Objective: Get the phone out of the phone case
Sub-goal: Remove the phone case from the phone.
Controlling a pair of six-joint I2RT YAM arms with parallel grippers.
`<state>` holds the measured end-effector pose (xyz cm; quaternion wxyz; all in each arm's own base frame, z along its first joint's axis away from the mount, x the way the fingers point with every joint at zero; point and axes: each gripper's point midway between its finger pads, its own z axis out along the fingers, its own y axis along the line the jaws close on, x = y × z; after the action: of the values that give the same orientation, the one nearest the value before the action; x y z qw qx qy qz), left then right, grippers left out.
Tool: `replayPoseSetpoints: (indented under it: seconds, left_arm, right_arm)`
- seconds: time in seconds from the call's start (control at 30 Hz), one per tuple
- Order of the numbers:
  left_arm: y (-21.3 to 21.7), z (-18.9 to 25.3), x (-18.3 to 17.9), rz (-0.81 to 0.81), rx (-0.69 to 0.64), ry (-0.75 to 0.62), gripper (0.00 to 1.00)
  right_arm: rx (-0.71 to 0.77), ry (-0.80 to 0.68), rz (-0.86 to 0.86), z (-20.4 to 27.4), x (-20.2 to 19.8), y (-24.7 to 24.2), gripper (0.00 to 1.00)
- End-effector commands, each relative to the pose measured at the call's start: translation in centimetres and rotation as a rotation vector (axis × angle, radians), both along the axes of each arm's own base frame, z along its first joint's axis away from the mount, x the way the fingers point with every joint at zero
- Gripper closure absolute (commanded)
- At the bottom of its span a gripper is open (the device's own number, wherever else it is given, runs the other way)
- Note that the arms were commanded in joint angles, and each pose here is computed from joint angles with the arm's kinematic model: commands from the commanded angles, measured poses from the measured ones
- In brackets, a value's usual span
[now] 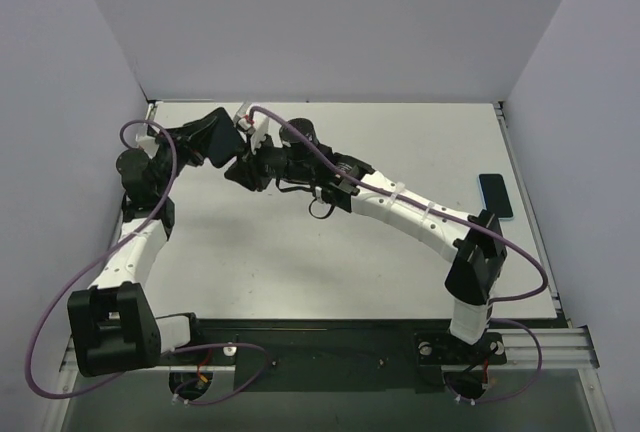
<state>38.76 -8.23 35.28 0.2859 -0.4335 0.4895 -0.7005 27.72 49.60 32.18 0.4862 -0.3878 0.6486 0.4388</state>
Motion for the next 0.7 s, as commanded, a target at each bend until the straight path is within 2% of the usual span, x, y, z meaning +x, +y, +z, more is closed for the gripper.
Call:
replayPoseSetpoints:
  seconds: [0.0,0.17,0.23,0.3,0.33,0.4,0.5,0.57,0.67]
  left_arm:
    - [-1.0,3.3,-2.5,-0.092,-0.053,-0.015,1.0]
    - [-0.6,4.7,-2.9,-0.066,-0.075,-0.082,1.0]
    - [-0.2,5.9,-2.7,-0.026,-0.01,-0.179,1.0]
    - [-0.2,7.2,-2.3,-0.008,0.106,-0.259,1.0]
    - [-0.4,7.2,-2.1,-0.018,0.156,-0.283,1.0]
    - [-0.9,7.9,-2.3,-0.025,0.253,-0.389,1.0]
    - [-1.2,7.5,-2.1,-0.041,0.337,-0.46,1.0]
    - [-1.4,7.6,-2.4,-0.051,0.367,-0.506,1.0]
    - [-1.7,7.2,-2.5,-0.064,0.39,-0.516,1.0]
  right_arm:
    - [-0.243,-0.179,-0.147,-3.5,3.8,-3.0,1.0]
    - [-0.177,-0.136,-0.228,-3.5,4.8,-3.0,1.0]
    - [-0.119,-0.019,-0.181,-3.7,4.0,-3.4,1.0]
    - [-0.041,0.14,-0.15,-3.8,3.0,-4.4,0.86]
    - [0.007,0.23,-0.17,-3.0,3.1,-5.5,0.68]
    - [0.015,0.36,-0.133,-3.5,1.9,-6.9,0.58]
    - [0.075,0.469,-0.007,-1.6,-1.0,-7.6,0.49]
    - [0.093,0.527,0.05,-0.7,-2.1,-7.8,0.47]
    - [0.213,0.55,0.127,3.0,-2.4,-7.1,0.43]
